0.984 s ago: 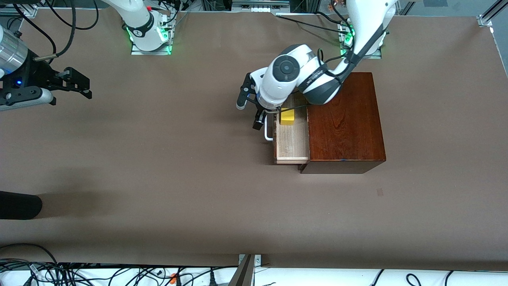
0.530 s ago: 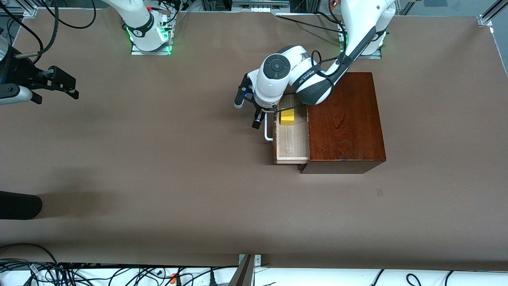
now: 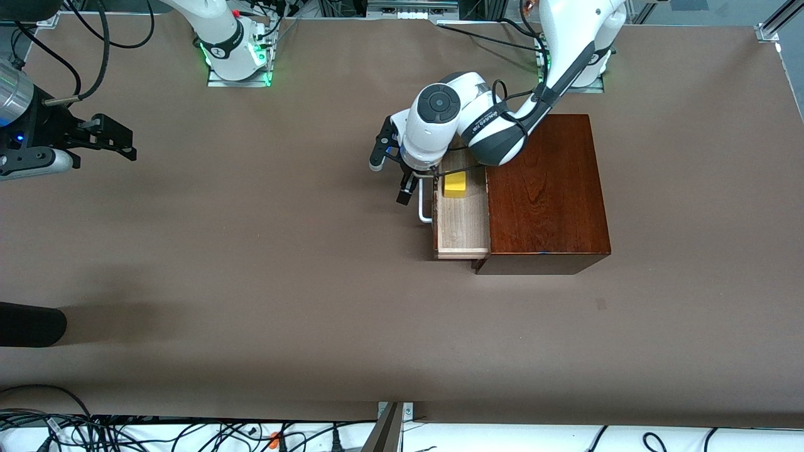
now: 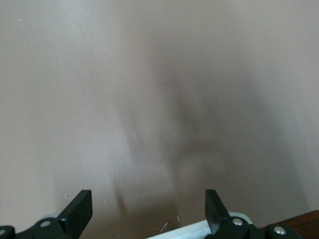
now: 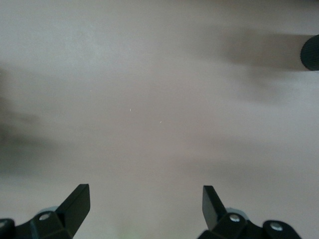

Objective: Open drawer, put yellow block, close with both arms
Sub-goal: 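Push the drawer shut into the box with the left gripper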

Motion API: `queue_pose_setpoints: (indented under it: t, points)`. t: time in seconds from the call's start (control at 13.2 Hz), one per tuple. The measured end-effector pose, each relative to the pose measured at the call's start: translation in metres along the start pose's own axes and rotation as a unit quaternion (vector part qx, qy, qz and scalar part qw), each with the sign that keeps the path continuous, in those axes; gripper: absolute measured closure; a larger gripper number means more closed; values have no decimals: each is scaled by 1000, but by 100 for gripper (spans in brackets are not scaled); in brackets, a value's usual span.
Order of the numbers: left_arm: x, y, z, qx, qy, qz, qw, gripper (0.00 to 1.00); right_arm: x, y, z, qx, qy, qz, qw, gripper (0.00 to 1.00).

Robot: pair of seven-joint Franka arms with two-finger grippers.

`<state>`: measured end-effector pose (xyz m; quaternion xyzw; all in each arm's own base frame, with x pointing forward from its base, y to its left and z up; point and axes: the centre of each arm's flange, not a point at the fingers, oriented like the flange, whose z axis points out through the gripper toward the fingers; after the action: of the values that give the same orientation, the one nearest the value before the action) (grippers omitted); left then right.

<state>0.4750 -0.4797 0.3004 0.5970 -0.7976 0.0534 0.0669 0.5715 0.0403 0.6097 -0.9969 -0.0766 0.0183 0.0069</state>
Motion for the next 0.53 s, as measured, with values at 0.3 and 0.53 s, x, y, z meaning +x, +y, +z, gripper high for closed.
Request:
queue_pose_setpoints:
  t: [0.3, 0.53]
  points:
    - [0, -1, 7, 2, 6, -4, 1000, 0, -1, 9, 1, 2, -1, 7, 1000, 0]
    - [-1, 2, 24, -12, 5, -4, 1000, 0, 0, 10, 1, 3, -1, 7, 1000, 0]
